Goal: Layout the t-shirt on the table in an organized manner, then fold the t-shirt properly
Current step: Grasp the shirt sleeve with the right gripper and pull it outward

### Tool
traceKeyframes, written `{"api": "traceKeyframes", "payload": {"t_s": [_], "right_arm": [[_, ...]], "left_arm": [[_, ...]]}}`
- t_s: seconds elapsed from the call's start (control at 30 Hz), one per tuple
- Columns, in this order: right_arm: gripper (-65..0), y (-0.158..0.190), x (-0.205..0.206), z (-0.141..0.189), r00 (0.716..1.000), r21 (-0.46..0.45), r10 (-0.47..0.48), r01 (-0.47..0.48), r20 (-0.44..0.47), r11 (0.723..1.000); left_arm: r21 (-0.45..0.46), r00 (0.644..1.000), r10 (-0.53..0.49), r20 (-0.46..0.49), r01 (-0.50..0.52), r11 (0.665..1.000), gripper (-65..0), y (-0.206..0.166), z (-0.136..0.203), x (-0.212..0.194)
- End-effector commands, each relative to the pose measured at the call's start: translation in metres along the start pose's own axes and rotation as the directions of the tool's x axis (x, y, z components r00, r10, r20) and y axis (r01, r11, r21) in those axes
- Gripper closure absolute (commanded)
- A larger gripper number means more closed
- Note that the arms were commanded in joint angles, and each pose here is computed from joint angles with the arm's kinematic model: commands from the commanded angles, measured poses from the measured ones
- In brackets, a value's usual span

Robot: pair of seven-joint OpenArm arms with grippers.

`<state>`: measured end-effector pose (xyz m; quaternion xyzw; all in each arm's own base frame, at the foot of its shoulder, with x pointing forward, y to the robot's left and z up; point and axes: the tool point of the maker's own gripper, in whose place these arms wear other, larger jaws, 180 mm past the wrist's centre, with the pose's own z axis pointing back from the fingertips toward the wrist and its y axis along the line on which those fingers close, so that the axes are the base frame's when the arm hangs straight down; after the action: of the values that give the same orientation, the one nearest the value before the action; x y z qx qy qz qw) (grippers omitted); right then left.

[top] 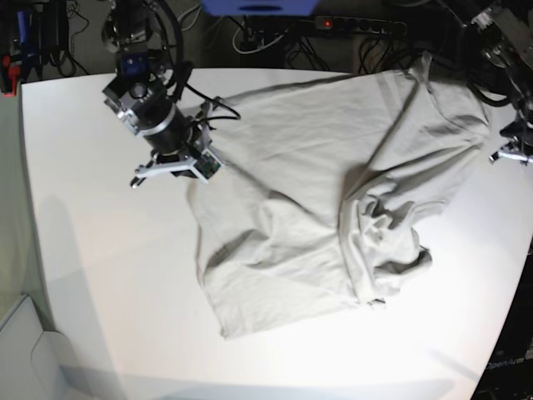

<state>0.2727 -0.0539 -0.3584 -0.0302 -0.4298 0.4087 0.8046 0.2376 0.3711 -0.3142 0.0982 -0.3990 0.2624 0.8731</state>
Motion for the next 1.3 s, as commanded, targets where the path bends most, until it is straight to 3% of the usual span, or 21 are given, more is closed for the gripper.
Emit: {"api": "traceKeyframes", "payload": {"t_s": [0.0,0.13,0.27,0.6,0.7,0.9,1.17,1.27], "right_arm": [[0.0,-0.002,0.017,0.001,0.998,-0.002,0.005,-0.004,0.062,1.0],[0.0,0.004,0.026,-0.001,0.996,0.015,0.018,-0.019,0.082,1.0],[0.0,-0.003,0.037,-0.008,0.994,0.007,0.036,-0.036,0.103,0.999],[0.0,-0.061,0.07,-0.06,0.995,-0.045,0.063,-0.06,0.072,0.997],[0.0,-0.074,0.085,-0.081,0.994,0.002,0.1,-0.1,0.048,0.995],[0.0,-0.084,0.11,-0.133,0.997,0.098,0.077,-0.079,0.023,0.992],[0.0,-0.062,0.134,-0.179,0.997,0.28,-0.003,-0.018,0.073,0.96],[0.0,-0.064,0.125,-0.191,0.996,0.259,-0.063,0.045,0.062,0.965]], "left_arm": [[-0.049,0.999,0.002,0.042,0.0,0.999,-0.1,-0.015,0.001,0.016],[-0.172,0.999,0.015,-0.052,-0.024,0.985,-0.1,-0.071,-0.022,-0.01],[-0.164,0.988,0.005,-0.155,-0.031,0.986,-0.1,-0.091,-0.05,-0.041],[-0.049,0.98,-0.039,-0.197,0.03,0.998,-0.1,-0.058,-0.086,-0.078],[-0.038,0.977,-0.046,-0.208,0.039,0.999,-0.1,-0.049,-0.084,-0.082],[0.003,0.975,-0.015,-0.222,0.016,1.0,-0.1,-0.028,-0.08,-0.09],[0.015,0.975,-0.001,-0.22,0.004,1.0,-0.1,-0.023,-0.079,-0.09],[0.015,0.975,-0.001,-0.222,0.004,1.0,-0.1,-0.023,-0.079,-0.091]]}}
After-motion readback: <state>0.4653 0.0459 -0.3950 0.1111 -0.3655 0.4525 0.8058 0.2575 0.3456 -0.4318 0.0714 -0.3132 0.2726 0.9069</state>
